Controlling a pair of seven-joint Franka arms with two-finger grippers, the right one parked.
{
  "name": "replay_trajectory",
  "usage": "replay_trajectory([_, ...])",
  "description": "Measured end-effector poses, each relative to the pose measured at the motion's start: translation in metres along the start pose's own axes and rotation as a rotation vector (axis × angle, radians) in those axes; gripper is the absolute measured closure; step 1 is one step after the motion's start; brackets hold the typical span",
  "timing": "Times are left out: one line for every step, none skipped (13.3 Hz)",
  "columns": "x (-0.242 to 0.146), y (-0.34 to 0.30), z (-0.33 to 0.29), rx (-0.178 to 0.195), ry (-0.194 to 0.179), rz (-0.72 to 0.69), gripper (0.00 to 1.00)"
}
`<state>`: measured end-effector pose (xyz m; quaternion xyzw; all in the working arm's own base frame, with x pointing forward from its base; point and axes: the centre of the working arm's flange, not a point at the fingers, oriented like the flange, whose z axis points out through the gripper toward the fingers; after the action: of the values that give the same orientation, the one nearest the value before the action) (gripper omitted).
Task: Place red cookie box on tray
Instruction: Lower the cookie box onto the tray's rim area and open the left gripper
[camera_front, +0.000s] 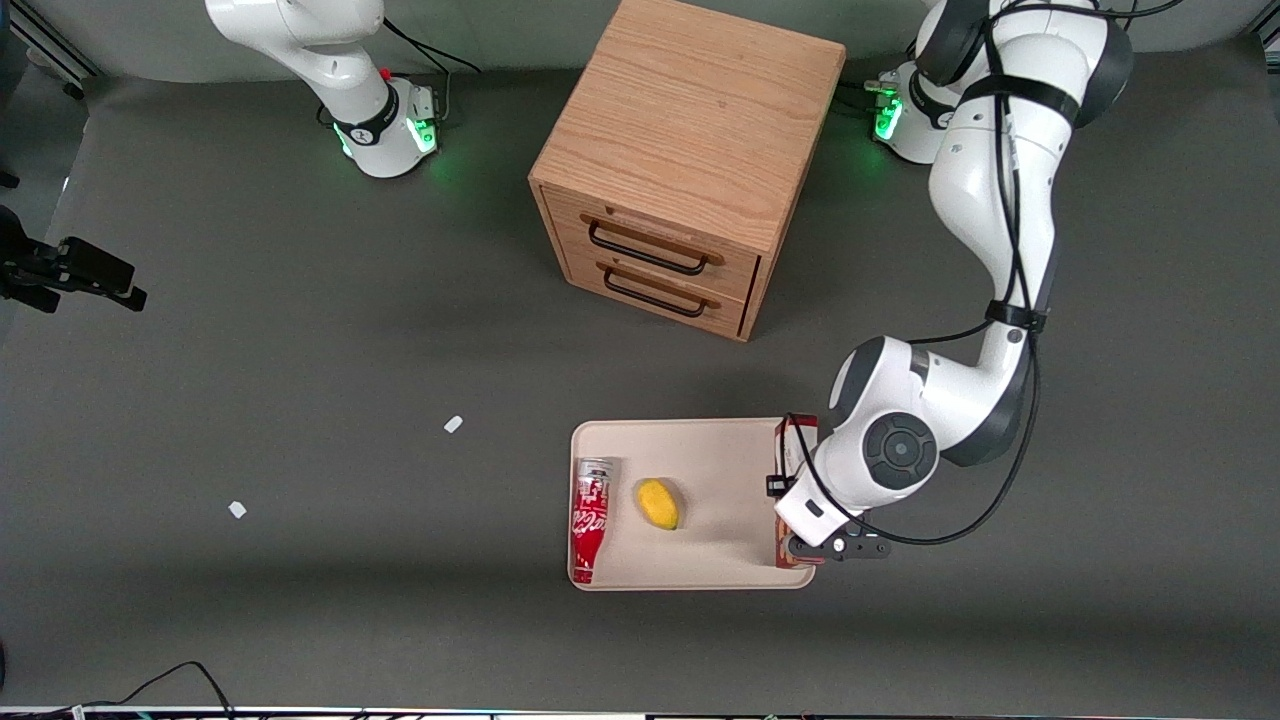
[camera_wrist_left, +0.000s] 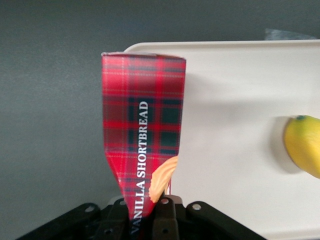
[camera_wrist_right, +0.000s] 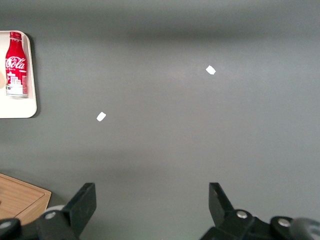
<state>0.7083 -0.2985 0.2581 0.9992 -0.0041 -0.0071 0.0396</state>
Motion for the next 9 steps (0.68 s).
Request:
replay_trajectory([0.0008,-0.0004,0.0059,0.004,0.005,-0.011,0.87])
replay_trajectory([0.0014,-0.0008,0.0098,0.005,0.007,-0.023,0.87])
replay_trajectory([0.0013,-0.001,0.0121,0.006,0.005,-0.032,0.87])
replay_trajectory([0.0012,-0.001,0.0133,0.007,0.004,-0.038,0.87])
replay_trajectory([0.0012,-0.0009,0.014,0.007,0.004,-0.041,0.87])
replay_trajectory([0.0013,-0.0009,0.0144,0.007,0.004,-0.044,0.87])
replay_trajectory([0.0015,-0.0011,0.0147,0.007,0.004,-0.047,0.87])
replay_trajectory([0.0021,-0.0011,0.015,0.007,0.009,-0.047,0.81])
replay_trajectory([0.0035,-0.0008,0.0152,0.008,0.024,-0.043,0.71])
